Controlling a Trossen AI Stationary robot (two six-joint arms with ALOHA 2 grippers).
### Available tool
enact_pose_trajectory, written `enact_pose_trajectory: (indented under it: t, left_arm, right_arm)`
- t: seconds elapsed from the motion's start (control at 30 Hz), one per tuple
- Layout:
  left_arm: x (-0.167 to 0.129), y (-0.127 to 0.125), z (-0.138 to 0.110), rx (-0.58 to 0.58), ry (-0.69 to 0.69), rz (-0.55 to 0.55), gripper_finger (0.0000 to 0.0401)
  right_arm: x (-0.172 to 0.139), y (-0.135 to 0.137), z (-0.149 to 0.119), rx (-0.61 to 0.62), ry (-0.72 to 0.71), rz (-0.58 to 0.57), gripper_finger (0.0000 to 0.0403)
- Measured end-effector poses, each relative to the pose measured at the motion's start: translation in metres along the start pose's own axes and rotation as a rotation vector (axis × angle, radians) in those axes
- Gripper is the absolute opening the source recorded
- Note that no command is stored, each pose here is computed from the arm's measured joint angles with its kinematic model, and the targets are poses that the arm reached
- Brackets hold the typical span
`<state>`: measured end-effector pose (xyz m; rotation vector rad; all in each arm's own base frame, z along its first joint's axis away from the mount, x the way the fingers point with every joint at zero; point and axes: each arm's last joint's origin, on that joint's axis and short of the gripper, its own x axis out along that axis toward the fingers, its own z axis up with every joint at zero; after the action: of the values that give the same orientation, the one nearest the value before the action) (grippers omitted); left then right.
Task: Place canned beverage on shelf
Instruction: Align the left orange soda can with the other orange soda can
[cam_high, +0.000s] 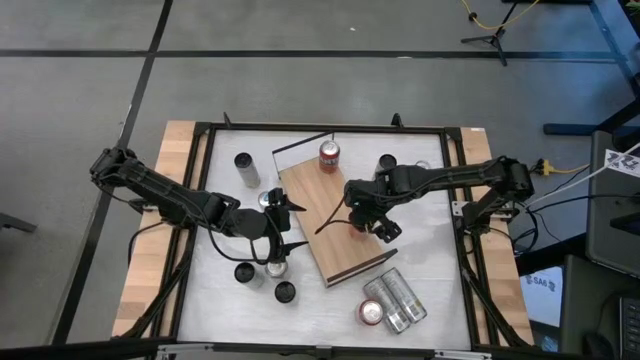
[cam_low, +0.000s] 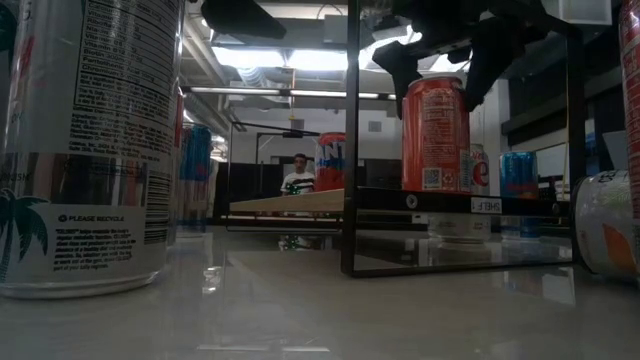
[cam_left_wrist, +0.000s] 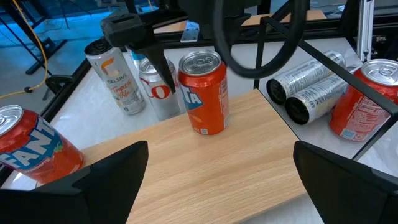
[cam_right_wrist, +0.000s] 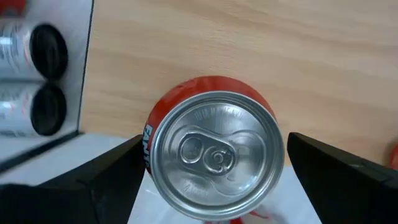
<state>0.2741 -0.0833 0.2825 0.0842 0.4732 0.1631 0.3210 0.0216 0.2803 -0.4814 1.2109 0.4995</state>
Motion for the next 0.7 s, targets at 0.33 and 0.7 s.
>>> enact_pose_trajectory:
  t: [0.33, 0.7]
  left_arm:
    - [0.0, 0.0, 0.0, 0.0, 0.0, 0.0, 0.0396]
    - [0.0, -0.0001, 0.0, 0.0, 0.0, 0.0, 0.0396]
  right_arm:
    - [-0.0001, -0.0001, 0.0003, 0.393, -0.004, -0.001, 0.0378]
    - [-0.0002, -0.002, 0.0029, 1.008, -0.038, -0.006, 0.0378]
